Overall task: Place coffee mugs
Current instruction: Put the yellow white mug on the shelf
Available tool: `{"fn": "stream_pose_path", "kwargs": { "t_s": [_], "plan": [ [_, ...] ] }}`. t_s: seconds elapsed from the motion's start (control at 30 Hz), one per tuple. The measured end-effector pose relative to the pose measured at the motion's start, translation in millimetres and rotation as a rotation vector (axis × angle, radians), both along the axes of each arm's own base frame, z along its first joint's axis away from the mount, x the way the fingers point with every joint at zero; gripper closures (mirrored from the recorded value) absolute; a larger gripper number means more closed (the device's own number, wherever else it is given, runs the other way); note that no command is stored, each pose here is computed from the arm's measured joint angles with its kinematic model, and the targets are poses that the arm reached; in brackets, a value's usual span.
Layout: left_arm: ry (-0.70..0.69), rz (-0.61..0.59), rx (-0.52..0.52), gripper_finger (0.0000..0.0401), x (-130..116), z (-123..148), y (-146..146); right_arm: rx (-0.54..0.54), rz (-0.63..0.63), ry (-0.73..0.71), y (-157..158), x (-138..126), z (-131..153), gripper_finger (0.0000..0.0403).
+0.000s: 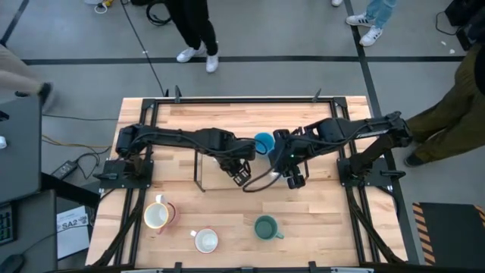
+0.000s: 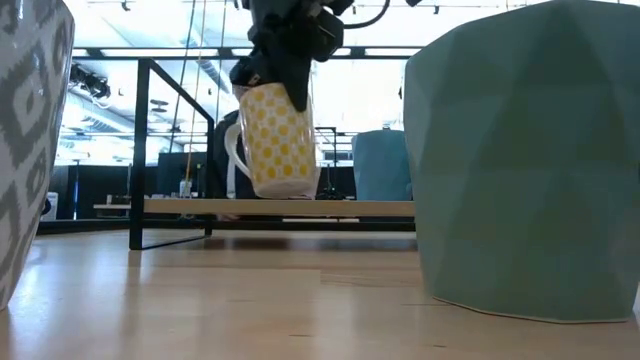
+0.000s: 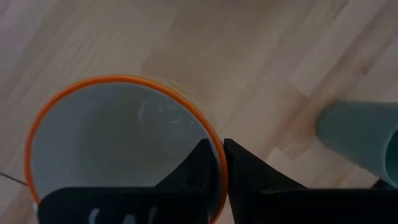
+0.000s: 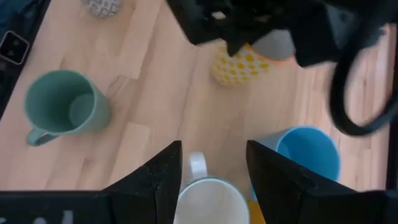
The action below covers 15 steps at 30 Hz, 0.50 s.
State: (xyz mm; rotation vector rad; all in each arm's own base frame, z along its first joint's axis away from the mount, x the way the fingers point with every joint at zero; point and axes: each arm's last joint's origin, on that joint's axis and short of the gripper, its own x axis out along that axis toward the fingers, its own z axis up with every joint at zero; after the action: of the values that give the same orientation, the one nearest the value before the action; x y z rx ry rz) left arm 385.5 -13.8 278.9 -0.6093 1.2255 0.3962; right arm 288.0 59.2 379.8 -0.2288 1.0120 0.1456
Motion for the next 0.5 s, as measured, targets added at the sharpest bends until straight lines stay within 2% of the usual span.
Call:
{"fn": "stream_pose_path", "kwargs": {
  "t_s": [0.3,0.5],
  "plan": [
    [-0.005,0.023,0.004,0.0360,5.1,-5.7,8.5,-0.001,0.037,0.004,10.7,-2.6,-0.3,0.0218],
    [-0.026,-0.019,0.015,0.0358,7.7,-6.0,7.3,0.001,0.039,0.004,12.2,-3.0,-0.3,0.0218]
  ]
}}
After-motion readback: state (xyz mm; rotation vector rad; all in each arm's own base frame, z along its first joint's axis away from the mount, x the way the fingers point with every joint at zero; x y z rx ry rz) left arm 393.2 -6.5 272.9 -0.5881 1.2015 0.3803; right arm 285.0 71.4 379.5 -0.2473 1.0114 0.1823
